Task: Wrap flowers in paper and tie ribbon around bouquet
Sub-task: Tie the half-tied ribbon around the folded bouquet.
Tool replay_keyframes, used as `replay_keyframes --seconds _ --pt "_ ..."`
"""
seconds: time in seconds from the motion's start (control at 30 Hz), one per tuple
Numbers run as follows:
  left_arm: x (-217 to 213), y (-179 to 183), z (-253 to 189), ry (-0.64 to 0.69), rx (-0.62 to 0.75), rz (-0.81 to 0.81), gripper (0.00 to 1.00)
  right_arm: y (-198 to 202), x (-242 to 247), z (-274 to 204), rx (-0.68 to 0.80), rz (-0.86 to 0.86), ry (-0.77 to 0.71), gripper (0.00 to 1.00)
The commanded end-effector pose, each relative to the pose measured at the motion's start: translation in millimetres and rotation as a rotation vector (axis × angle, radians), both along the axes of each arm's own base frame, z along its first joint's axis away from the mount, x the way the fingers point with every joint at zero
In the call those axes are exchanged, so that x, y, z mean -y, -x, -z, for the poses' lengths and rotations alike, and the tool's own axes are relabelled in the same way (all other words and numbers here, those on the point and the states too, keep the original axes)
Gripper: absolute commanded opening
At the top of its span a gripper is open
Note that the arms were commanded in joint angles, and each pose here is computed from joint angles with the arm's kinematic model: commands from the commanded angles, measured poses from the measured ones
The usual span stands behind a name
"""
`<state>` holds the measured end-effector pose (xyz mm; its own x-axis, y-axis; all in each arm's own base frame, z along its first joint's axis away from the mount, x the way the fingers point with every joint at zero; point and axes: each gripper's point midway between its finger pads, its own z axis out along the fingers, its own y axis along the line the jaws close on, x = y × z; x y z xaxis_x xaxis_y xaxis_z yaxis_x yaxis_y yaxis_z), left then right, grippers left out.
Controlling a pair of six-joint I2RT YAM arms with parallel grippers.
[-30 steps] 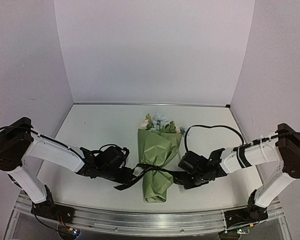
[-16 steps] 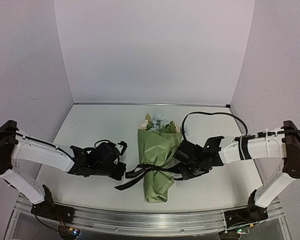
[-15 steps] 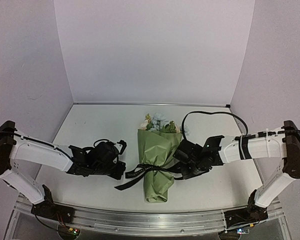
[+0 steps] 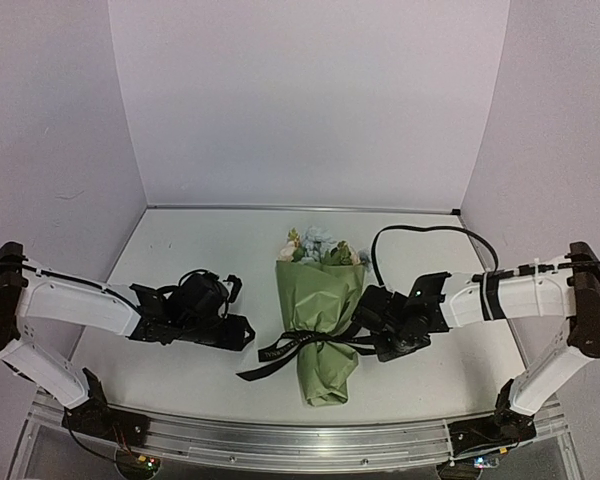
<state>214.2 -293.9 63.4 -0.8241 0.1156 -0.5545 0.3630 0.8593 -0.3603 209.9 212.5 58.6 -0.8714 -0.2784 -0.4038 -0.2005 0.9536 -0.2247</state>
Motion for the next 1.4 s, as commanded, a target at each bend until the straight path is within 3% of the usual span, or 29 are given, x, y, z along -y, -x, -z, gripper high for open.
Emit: replay_keyframes --seconds 0.0,0.4,0.7,0.8,0.97,1.07,1.37 --pt "5 8 -11 0.165 -0.198 -0.158 0.49 5 5 -8 0.016 0.011 -0.023 0.0" --pt "40 23 15 0.36 -0.523 -0.34 0.54 23 -19 27 -0.081 -0.022 -0.156 0.0" --pt "56 20 39 0.386 -0.611 -0.472 0.54 29 -19 34 -0.092 -0.035 -0.202 0.0" --pt "61 21 44 0.392 -0.622 -0.5 0.46 31 -20 33 -0.1 -0.044 -0.216 0.0" --pt "56 19 47 0.396 -0.591 -0.563 0.14 37 -21 29 -0.117 -0.07 -0.237 0.0" --pt "52 8 39 0.403 -0.516 -0.576 0.01 42 -16 27 -0.133 -0.079 -0.23 0.0" --pt "13 -9 22 0.272 -0.288 -0.612 0.0 56 -12 29 -0.201 -0.086 -0.236 0.0"
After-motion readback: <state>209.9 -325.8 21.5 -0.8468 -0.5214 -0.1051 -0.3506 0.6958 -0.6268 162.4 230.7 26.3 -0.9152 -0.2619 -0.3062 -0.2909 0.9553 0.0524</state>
